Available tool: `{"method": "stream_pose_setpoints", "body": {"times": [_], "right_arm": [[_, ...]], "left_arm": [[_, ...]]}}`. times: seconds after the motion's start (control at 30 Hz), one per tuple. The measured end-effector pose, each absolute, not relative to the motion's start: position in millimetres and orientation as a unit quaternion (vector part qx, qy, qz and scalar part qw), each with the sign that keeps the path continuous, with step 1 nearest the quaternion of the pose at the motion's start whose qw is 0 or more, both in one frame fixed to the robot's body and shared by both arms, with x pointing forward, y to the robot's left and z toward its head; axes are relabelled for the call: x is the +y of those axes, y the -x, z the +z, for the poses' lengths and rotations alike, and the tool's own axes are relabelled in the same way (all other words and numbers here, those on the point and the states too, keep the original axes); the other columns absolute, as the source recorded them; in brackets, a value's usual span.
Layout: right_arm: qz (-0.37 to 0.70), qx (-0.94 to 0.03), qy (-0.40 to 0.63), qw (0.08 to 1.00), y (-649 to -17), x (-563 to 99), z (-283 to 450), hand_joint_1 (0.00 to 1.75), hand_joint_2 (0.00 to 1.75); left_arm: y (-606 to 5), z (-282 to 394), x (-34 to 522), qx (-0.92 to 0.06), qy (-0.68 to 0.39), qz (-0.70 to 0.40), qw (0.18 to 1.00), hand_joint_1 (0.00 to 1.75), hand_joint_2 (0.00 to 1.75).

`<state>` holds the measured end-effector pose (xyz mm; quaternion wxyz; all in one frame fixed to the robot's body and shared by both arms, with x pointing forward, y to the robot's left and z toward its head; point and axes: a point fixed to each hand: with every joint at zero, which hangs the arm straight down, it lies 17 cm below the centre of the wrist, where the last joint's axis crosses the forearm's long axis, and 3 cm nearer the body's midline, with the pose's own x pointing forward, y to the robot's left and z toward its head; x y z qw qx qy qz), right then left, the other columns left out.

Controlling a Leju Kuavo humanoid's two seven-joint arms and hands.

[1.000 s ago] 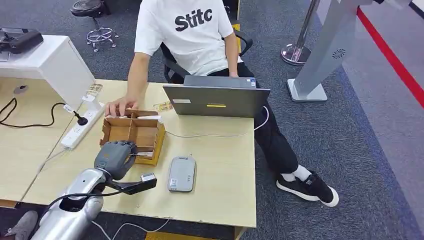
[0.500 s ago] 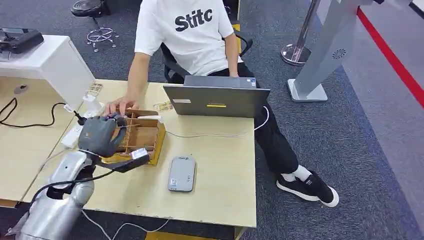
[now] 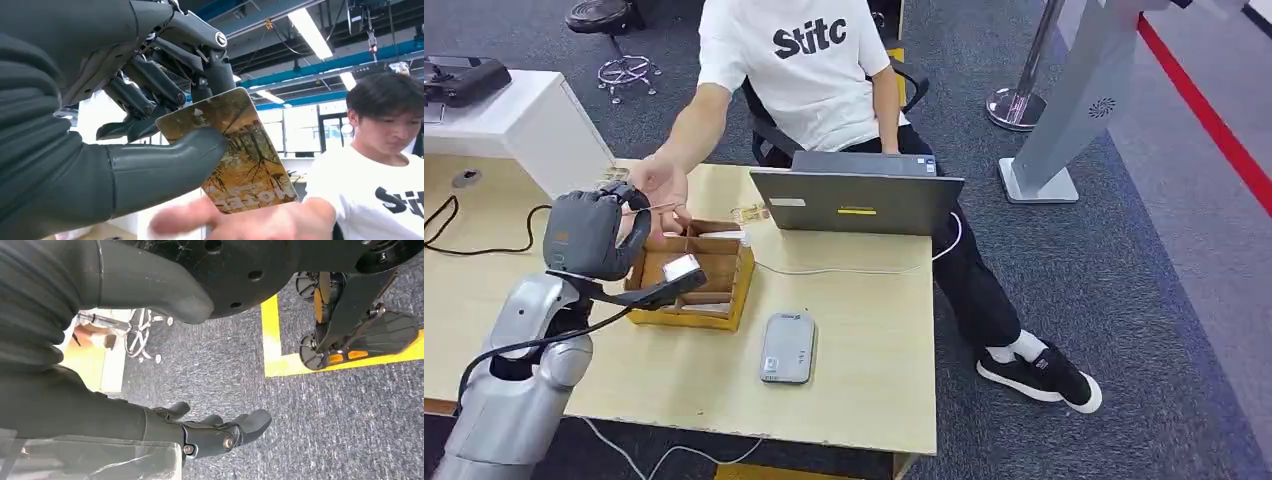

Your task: Pass the card to the sensor for recognition and then transmit it.

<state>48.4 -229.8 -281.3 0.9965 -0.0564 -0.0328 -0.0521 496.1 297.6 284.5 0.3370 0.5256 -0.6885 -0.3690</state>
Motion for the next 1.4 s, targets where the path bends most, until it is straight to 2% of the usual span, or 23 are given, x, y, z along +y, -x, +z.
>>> {"method": "stream_pose_setpoints", "body": {"times": [0.27,0.3,0.33,0.77,0.83,1.0,1.1,1.17,1.27,1.4], "right_arm": [[-0.052,-0.032,0.056,0.997,-48,-230,-281,0.0,1.75],[-0.052,-0.032,0.056,0.997,-48,-230,-281,0.0,1.75],[-0.052,-0.032,0.056,0.997,-48,-230,-281,0.0,1.75],[-0.067,-0.03,0.055,0.996,-48,-229,-281,0.0,1.75],[-0.073,-0.029,0.058,0.995,-47,-231,-281,0.0,1.75],[-0.109,-0.033,0.076,0.991,-47,-239,-282,0.0,1.75],[-0.145,-0.036,0.088,0.985,-42,-245,-282,0.0,1.75],[-0.164,-0.042,0.095,0.981,-42,-248,-282,0.0,1.75],[-0.175,-0.047,0.097,0.979,-43,-248,-281,0.0,1.75],[-0.179,-0.047,0.098,0.978,-43,-246,-281,0.0,1.75]], "left_arm": [[-496,283,300,-0.687,-0.527,-0.368,0.338,1.75,1.75],[-496,284,300,-0.687,-0.528,-0.368,0.339,1.55,1.75],[-496,284,301,-0.686,-0.528,-0.367,0.339,0.0,1.75],[-479,274,314,-0.706,-0.522,-0.322,0.353,0.0,1.75],[-461,282,314,-0.756,-0.481,-0.263,0.359,0.0,1.75],[-378,293,325,-0.885,-0.266,-0.039,0.379,0.0,1.75],[-321,290,359,-0.91,-0.161,0.103,0.367,0.0,1.75],[-296,271,405,-0.897,-0.12,0.197,0.377,0.0,1.75],[-254,232,471,-0.872,-0.148,0.272,0.379,0.0,1.75],[-210,193,512,-0.829,-0.222,0.325,0.397,0.0,1.75]]}}
